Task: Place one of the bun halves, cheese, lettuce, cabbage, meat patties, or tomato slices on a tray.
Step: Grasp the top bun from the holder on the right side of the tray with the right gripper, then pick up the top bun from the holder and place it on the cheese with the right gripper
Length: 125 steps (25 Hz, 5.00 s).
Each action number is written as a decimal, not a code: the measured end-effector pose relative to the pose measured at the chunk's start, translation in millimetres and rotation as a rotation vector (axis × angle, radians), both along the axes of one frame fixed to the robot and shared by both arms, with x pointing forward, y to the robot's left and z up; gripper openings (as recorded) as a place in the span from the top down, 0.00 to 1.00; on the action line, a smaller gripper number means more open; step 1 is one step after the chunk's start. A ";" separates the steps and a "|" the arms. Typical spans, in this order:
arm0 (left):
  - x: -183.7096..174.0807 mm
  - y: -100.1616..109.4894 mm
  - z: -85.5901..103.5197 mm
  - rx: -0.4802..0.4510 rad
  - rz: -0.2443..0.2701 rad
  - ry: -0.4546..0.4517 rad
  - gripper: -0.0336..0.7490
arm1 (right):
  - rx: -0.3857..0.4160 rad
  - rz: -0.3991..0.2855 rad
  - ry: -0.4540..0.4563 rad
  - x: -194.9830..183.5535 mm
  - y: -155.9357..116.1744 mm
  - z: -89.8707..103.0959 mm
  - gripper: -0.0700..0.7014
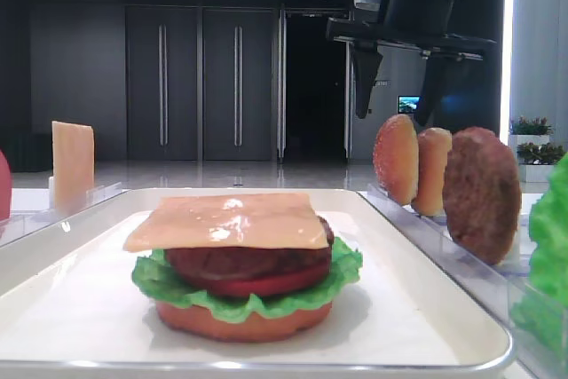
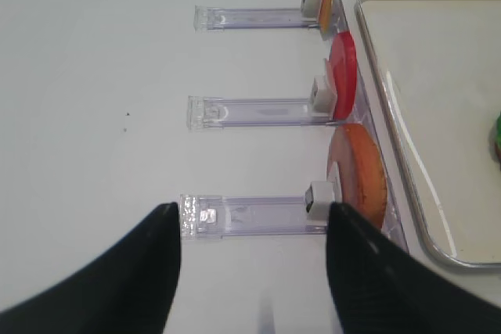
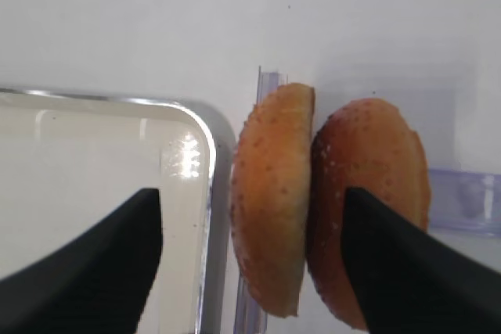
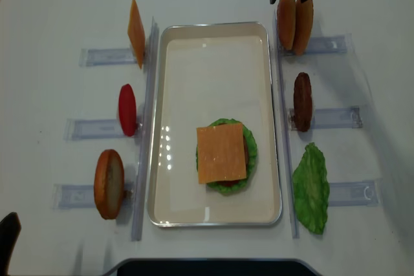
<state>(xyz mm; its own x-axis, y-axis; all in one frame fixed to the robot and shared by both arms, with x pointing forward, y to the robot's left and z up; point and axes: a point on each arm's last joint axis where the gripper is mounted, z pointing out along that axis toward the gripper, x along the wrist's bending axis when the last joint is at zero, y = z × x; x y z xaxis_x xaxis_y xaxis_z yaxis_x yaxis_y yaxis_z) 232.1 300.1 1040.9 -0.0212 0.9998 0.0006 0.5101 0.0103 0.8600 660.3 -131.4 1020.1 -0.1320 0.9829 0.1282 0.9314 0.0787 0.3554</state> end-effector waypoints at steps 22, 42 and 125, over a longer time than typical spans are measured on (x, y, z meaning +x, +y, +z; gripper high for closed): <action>0.0 0.0 0.0 0.000 0.000 0.000 0.38 | -0.001 -0.001 0.014 4.0 2.2 -12.2 0.56; 0.0 0.0 0.0 0.000 0.000 0.000 0.38 | 0.012 -0.004 0.022 0.8 2.7 -7.0 0.64; 0.0 0.0 0.0 0.000 0.000 0.000 0.38 | 0.885 0.205 0.023 -226.4 27.2 -31.1 0.65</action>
<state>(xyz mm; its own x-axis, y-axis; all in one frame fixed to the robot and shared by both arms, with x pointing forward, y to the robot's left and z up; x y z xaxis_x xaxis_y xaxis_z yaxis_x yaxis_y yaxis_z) 232.1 300.1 1040.9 -0.0212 0.9998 0.0006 0.5101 0.0103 0.8600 434.0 -104.2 989.0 -0.2813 0.4812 0.8303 0.9369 -0.0494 0.3461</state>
